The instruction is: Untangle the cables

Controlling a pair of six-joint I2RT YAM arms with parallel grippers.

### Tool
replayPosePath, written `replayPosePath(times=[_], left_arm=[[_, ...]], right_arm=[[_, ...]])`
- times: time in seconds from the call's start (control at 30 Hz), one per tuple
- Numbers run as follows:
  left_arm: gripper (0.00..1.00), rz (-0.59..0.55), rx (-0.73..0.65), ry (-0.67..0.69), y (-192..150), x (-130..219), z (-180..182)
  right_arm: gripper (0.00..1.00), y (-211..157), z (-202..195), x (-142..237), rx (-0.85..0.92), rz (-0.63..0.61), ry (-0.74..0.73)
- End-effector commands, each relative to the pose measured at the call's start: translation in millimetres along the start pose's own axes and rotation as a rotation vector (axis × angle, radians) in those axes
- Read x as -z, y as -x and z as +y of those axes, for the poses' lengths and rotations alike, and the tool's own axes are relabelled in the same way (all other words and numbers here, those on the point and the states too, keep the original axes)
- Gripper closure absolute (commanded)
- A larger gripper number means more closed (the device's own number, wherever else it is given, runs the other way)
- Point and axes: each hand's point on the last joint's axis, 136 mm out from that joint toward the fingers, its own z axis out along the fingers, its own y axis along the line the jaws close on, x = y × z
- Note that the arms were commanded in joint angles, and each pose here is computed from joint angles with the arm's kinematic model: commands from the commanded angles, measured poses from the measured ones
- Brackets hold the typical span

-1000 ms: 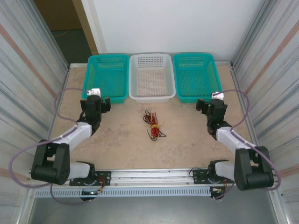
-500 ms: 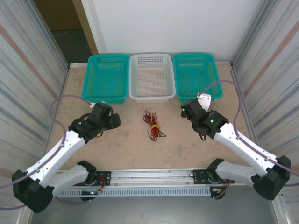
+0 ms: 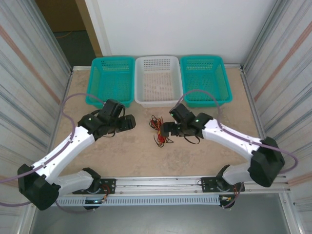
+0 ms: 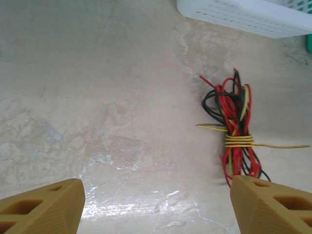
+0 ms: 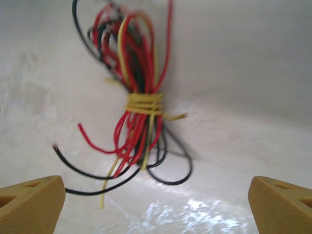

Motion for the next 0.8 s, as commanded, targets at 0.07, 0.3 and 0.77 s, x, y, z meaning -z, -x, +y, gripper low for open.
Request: replayPosePath(times=[0.07,0.3,0.77], left_arm=[[0.21,-0.009,0.029,-0.061,9,17,-14],[0.20,-0.010,0.065,-0.112,4,18,-18],[0.19,-0.029,0.077,-0.159,1,18,-21]], right_arm=[[0.11,-21,16,-28,-0.016,0.179,0.048],[0.19,-25,38,-55,-0.065,0.249,0.099],[0.62,-33,7,-85,-0.163,0.329,-0.100]])
